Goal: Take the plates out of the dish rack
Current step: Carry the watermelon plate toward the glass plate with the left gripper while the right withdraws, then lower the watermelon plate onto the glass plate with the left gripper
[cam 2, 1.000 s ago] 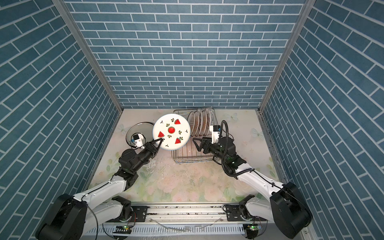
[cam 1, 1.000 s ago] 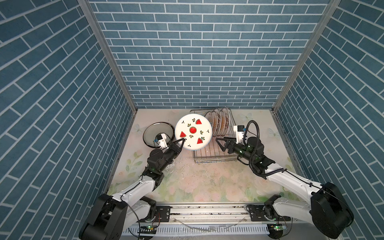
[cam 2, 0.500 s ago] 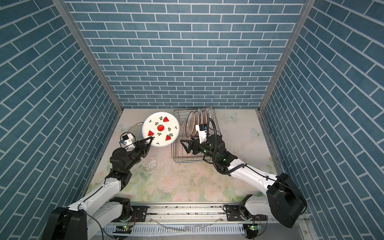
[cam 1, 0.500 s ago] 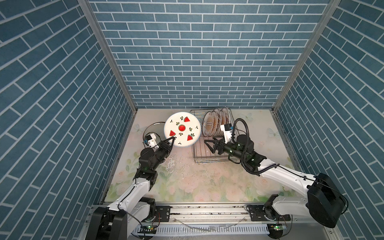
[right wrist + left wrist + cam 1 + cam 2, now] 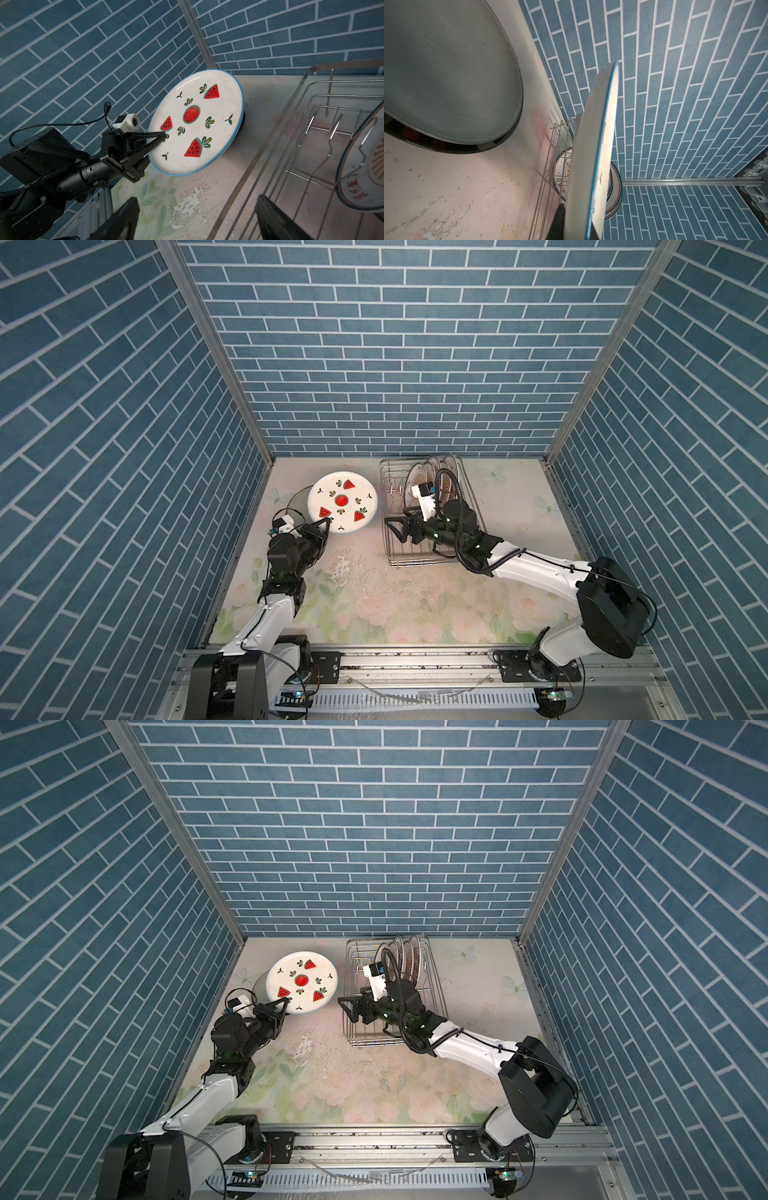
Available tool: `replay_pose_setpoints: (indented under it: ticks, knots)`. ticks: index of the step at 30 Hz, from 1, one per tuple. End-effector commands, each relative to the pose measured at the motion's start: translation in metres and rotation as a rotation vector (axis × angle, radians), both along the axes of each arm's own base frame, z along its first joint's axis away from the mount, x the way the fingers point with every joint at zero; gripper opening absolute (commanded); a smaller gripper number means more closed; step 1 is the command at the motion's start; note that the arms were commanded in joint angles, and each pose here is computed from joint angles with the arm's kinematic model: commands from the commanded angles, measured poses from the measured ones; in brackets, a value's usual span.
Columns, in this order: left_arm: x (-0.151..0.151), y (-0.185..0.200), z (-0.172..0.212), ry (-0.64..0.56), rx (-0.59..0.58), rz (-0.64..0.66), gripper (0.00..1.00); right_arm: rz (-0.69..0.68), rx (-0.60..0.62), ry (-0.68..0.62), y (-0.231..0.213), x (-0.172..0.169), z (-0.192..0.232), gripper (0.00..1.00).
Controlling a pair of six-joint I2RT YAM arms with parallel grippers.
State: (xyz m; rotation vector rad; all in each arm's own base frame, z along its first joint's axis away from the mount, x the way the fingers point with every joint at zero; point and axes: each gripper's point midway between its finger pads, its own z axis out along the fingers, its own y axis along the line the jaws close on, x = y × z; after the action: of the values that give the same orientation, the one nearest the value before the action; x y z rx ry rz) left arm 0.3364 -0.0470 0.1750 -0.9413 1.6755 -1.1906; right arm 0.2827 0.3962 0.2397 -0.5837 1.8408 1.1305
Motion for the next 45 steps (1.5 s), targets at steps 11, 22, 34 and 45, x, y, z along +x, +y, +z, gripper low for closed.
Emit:
replay_pose_setpoints:
  ticks: [11,22,34,45]
  knots:
    - [0.018,0.050,0.039,-0.113,0.034,0.130,0.00,0.057,-0.054,-0.119,0.055,0.024,-0.002,0.88]
    - [0.028,0.076,0.020,-0.034,0.066,0.202,0.00,0.041,-0.139,-0.084,0.084,0.049,-0.022,0.99]
    - [0.036,0.092,0.009,0.016,0.110,0.252,0.00,0.097,-0.140,-0.145,0.106,0.047,-0.028,0.99]
    - [0.046,0.104,0.003,0.054,0.131,0.280,0.00,0.173,-0.197,-0.093,0.137,0.052,-0.053,0.98]
